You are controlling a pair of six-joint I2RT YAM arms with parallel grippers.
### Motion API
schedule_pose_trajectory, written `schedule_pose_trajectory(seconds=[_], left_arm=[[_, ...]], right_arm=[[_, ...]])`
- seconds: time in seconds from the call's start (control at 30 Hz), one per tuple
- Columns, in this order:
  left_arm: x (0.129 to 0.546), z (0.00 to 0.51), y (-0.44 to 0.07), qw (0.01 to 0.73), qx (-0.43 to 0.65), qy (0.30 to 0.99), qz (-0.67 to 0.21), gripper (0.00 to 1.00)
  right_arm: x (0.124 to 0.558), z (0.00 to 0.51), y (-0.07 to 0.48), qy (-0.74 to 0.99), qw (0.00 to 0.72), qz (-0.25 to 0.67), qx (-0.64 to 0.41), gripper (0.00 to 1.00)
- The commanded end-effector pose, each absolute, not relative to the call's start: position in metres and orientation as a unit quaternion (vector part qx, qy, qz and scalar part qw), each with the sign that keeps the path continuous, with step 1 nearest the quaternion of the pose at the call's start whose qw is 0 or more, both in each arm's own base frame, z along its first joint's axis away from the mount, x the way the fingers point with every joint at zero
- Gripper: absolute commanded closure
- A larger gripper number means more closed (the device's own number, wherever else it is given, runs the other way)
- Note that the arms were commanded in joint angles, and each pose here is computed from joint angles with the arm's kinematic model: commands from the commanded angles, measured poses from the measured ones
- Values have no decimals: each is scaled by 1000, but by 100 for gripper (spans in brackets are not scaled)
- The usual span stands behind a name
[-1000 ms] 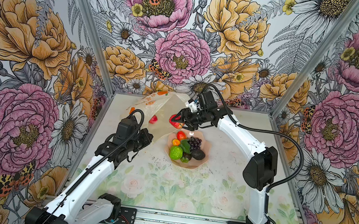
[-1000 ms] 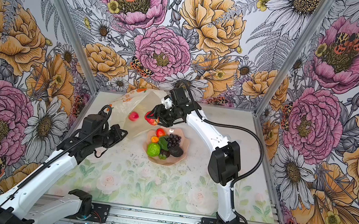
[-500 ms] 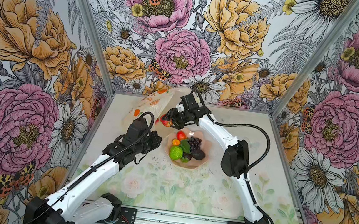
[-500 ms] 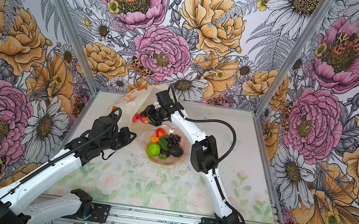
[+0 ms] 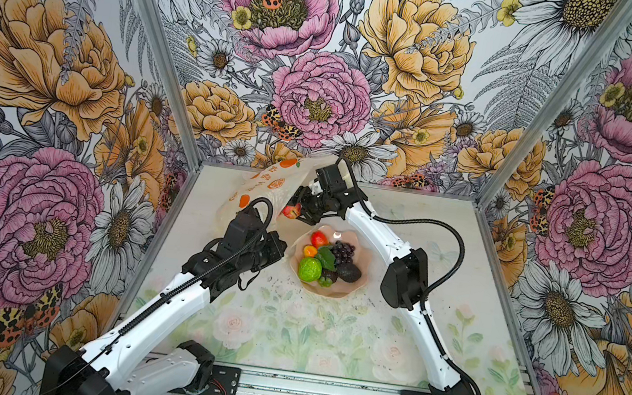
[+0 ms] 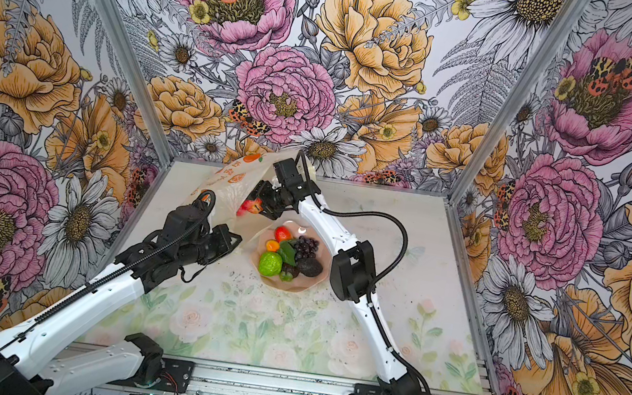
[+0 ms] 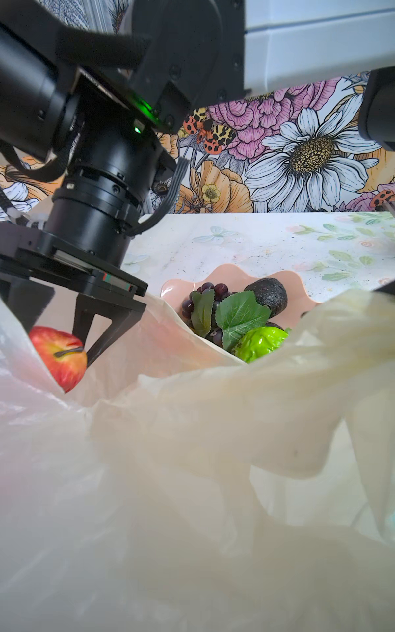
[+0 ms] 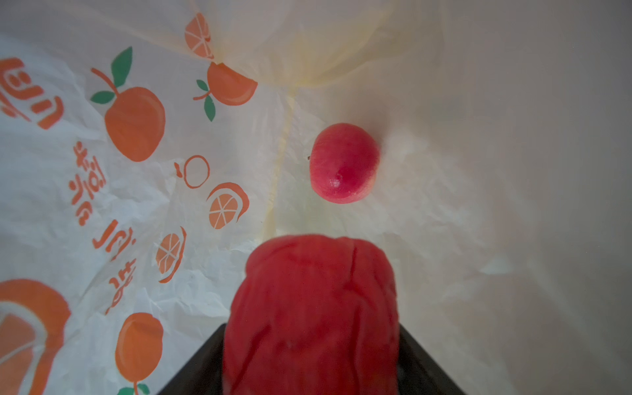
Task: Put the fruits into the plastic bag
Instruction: 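Lift the red wrinkled fruit with the right gripper and carry it into the bag, then withdraw the right gripper from the bag and move it over the plate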
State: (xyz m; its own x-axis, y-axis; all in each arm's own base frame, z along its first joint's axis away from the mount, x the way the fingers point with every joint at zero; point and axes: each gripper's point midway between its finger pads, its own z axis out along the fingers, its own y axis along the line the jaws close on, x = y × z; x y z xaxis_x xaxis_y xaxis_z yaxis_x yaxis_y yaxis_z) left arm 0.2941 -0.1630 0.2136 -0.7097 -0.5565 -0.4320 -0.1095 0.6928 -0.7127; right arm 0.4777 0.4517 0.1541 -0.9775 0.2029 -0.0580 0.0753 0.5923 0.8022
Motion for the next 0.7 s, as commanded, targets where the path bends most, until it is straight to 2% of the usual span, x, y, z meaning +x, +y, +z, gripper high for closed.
schedule_pose_trajectory(seconds=[0.0,0.1,0.3,0.5,0.67], left_arm=[[300,229,-163,351,-199,845,-350,100],[300,229,-164,350,-200,845,-351,100],[299,232,-160,356,-209,840,-352,100],[296,229,-154,358,-218,837,-351,100],[294,227,-148,359,-227,834,-353,100]], right_arm=[[487,167,455,878,86,466,75,21],[491,177,456,871,96,477,72,15],[486,214,446,864,120,487,48,17],[459,261,409,866,153,475,11,18],[423,266,369,885,157,439,-7,18]])
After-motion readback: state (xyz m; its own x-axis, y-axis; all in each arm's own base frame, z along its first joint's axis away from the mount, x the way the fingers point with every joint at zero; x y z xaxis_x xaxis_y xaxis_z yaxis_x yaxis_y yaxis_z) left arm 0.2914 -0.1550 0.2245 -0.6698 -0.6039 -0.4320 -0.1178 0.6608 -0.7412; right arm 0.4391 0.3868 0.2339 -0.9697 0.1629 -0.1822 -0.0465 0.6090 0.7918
